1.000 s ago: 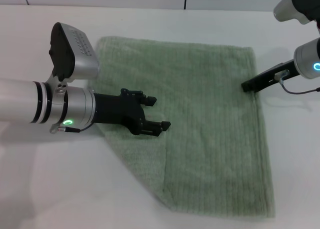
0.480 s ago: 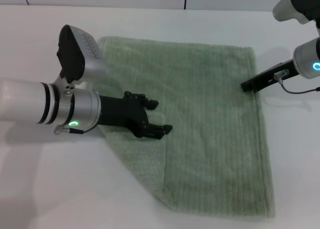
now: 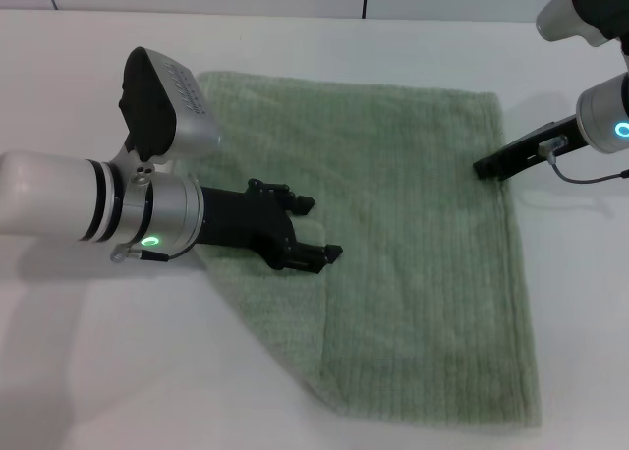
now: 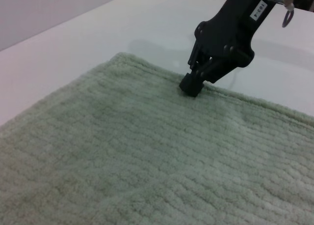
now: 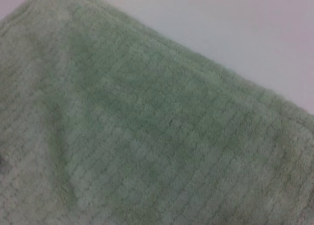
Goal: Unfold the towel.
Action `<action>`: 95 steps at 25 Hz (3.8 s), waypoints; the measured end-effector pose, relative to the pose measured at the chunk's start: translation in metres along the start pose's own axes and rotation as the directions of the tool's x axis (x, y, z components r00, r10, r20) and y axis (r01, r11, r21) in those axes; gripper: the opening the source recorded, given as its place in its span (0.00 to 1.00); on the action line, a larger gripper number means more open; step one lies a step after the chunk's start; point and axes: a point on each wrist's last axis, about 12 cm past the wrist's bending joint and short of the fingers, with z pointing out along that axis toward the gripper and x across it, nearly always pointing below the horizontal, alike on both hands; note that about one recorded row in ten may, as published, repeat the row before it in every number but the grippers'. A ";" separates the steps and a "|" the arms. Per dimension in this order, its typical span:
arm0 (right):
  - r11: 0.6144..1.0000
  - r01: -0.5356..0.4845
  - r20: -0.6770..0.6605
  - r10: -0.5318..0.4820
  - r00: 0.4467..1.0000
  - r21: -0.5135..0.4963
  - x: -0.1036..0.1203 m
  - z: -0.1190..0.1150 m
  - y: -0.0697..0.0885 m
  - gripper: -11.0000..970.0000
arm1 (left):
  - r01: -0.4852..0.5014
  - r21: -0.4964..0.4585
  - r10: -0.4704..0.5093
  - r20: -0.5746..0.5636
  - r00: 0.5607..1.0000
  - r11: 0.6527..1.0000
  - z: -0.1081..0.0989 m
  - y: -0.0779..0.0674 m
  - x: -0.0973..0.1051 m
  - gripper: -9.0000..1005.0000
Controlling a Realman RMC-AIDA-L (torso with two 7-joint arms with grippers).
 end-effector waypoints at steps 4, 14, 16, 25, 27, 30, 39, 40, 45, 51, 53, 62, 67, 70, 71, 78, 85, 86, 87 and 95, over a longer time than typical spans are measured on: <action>1.000 0.000 0.000 0.000 1.000 0.000 0.000 0.000 0.000 0.02 | -0.007 0.011 0.007 -0.007 1.000 1.000 0.001 -0.002 0.000 0.75; 1.000 0.002 -0.002 -0.002 1.000 0.001 0.000 0.000 -0.001 0.02 | 0.021 0.019 -0.020 -0.035 0.999 1.000 0.001 -0.002 0.001 0.62; 1.000 0.003 -0.002 -0.003 1.000 0.001 0.000 0.000 -0.001 0.02 | 0.020 0.019 -0.019 -0.037 0.999 1.000 0.001 -0.002 0.001 0.51; 1.000 0.006 -0.001 -0.006 1.000 0.003 0.000 0.000 0.000 0.02 | 0.036 0.038 -0.034 -0.037 0.999 0.999 -0.001 -0.002 -0.002 0.13; 1.000 0.006 -0.001 -0.006 1.000 0.003 0.000 0.000 -0.001 0.02 | 0.037 0.047 -0.035 -0.036 0.999 0.998 -0.002 -0.003 -0.002 0.12; 1.000 0.004 -0.001 -0.004 1.000 0.004 0.001 0.000 -0.001 0.02 | 0.040 0.079 -0.037 -0.035 0.999 0.996 -0.003 -0.006 -0.002 0.10; 1.000 0.002 -0.003 -0.002 1.000 0.003 0.002 0.000 -0.001 0.02 | 0.093 0.179 -0.100 0.029 0.995 0.979 -0.036 -0.003 -0.003 0.09; 1.000 0.002 -0.003 -0.002 1.000 0.003 0.002 0.000 -0.001 0.02 | 0.100 0.187 -0.108 0.036 0.993 0.977 -0.041 -0.002 -0.002 0.09; 1.000 0.004 -0.002 -0.004 1.000 0.004 0.001 -0.001 -0.001 0.02 | 0.134 0.228 -0.144 0.029 0.989 0.964 -0.063 0.001 0.004 0.09; 1.000 0.004 -0.002 -0.004 1.000 0.004 0.001 -0.001 -0.001 0.02 | 0.166 0.251 -0.170 -0.005 0.985 0.954 -0.075 0.002 0.010 0.09; 1.000 0.004 -0.002 -0.004 1.000 0.004 0.000 -0.001 -0.001 0.02 | 0.173 0.255 -0.175 -0.018 0.984 0.951 -0.077 0.002 0.012 0.09; 1.000 0.003 -0.004 -0.003 1.000 0.001 0.001 -0.001 -0.001 0.02 | 0.195 0.281 -0.190 -0.045 0.981 0.940 -0.095 0.003 0.016 0.10; 1.000 0.002 -0.005 -0.002 1.000 0.001 0.002 -0.001 -0.001 0.02 | 0.250 0.271 -0.222 -0.130 0.966 0.930 -0.097 0.002 0.025 0.11; 1.000 0.002 -0.005 -0.002 1.000 0.001 0.002 -0.001 -0.001 0.02 | 0.272 0.272 -0.228 -0.182 0.957 0.923 -0.093 0.000 0.028 0.12; 1.000 0.002 -0.005 -0.002 1.000 0.001 0.002 -0.001 -0.001 0.02 | 0.272 0.272 -0.228 -0.182 0.957 0.923 -0.093 0.000 0.028 0.13; 1.000 0.004 -0.004 -0.004 1.000 0.002 0.001 -0.001 -0.001 0.02 | 0.276 0.284 -0.234 -0.171 0.957 0.918 -0.094 0.000 0.025 0.15; 1.000 0.002 -0.005 -0.002 1.000 0.003 0.002 0.000 -0.001 0.02 | 0.251 0.265 -0.215 -0.156 0.964 0.931 -0.100 0.004 0.022 0.37; 1.000 0.002 -0.005 -0.002 1.000 0.003 0.002 0.000 -0.001 0.02 | 0.247 0.258 -0.214 -0.148 0.966 0.934 -0.102 0.005 0.022 0.40; 1.000 0.002 -0.004 -0.002 1.000 0.003 0.002 0.000 -0.002 0.02 | 0.242 0.248 -0.214 -0.134 0.968 0.938 -0.105 0.006 0.021 0.43; 1.000 0.000 0.000 0.000 1.000 0.005 0.001 0.000 -0.002 0.02 | 0.224 0.109 -0.235 0.090 0.968 0.968 -0.117 0.022 0.021 0.64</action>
